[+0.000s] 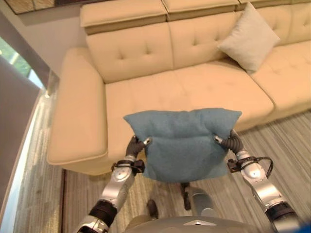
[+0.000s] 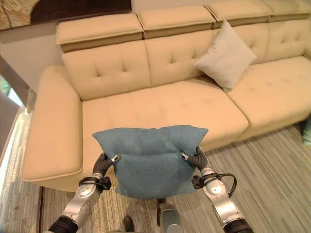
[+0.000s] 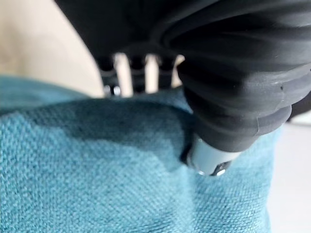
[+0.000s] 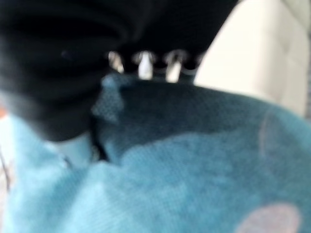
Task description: Pick up all the scattered cushions and arrange them neatly on the sofa.
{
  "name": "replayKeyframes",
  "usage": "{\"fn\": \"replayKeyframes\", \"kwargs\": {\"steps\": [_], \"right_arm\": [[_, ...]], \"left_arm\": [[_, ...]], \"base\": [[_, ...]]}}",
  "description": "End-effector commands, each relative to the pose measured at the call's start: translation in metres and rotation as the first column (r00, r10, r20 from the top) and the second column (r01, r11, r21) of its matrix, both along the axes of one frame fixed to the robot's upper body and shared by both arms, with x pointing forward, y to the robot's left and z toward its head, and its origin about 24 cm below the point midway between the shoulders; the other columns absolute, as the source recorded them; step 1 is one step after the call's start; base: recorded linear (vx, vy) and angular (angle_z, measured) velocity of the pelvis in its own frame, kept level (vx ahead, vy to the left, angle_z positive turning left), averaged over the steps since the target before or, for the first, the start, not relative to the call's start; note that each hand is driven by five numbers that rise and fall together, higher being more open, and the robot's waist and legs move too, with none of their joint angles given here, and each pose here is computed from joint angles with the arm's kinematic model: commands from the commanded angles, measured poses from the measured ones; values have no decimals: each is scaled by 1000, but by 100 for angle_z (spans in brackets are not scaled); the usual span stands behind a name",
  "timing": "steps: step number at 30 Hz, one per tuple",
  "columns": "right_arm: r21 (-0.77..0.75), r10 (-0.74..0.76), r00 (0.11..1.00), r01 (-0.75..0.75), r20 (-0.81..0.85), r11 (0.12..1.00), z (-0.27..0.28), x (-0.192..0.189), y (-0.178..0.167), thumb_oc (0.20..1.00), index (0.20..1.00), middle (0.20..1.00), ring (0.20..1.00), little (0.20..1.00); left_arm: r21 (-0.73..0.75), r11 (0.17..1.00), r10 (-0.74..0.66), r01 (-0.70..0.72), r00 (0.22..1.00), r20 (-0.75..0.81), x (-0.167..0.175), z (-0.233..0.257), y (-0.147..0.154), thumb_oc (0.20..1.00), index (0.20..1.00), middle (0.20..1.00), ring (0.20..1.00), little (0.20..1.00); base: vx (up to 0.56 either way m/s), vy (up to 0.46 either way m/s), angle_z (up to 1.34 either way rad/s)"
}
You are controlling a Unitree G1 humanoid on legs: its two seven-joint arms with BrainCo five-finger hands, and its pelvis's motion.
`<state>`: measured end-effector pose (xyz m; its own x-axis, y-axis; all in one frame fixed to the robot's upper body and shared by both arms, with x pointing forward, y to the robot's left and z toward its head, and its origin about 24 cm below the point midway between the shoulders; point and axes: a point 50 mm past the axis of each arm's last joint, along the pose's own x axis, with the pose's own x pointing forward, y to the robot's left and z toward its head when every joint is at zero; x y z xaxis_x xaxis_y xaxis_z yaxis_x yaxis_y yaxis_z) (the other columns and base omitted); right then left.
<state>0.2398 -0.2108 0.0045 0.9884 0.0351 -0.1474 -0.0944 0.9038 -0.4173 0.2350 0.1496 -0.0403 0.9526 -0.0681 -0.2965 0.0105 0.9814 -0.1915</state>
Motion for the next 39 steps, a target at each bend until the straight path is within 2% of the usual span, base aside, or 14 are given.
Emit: {"fn": "replayKeyframes", "kwargs": {"steps": [1, 9, 20, 27, 34, 39], "right_arm": [[79, 53, 971, -73, 235, 994, 43, 17, 14, 200, 200, 200, 200, 200], [74, 24, 979, -39, 202, 997, 37, 6, 2, 200, 200, 200, 200, 200], [107, 34, 979, -57, 200, 993, 36, 11, 14, 200, 200, 200, 200, 200], [122, 69, 976, -95, 204, 988, 38, 19, 26, 200, 200, 200, 200, 200], [113, 78, 976, -102, 201, 988, 39, 24, 28, 200, 200, 200, 200, 200], [94, 48, 984, -65, 173, 994, 32, 14, 15, 200, 200, 200, 200, 200]], "left_arm": [[-79, 991, -84, 105, 970, 227, 25, 42, -22, 200, 200, 200, 200, 200], [-62, 987, -131, 146, 969, 209, 21, 39, -25, 200, 200, 200, 200, 200], [-51, 991, -113, 126, 971, 210, 17, 40, -14, 200, 200, 200, 200, 200], [-16, 997, -75, 80, 973, 217, 17, 42, 4, 200, 200, 200, 200, 200], [-20, 997, -73, 79, 971, 227, 21, 44, 1, 200, 200, 200, 200, 200], [-55, 992, -101, 116, 970, 223, 21, 41, -12, 200, 200, 200, 200, 200]], "base": [[171, -251, 107], [162, -72, 70], [220, 168, -26], [146, 130, -25], [197, -9, -13], [204, -89, 53]]}}
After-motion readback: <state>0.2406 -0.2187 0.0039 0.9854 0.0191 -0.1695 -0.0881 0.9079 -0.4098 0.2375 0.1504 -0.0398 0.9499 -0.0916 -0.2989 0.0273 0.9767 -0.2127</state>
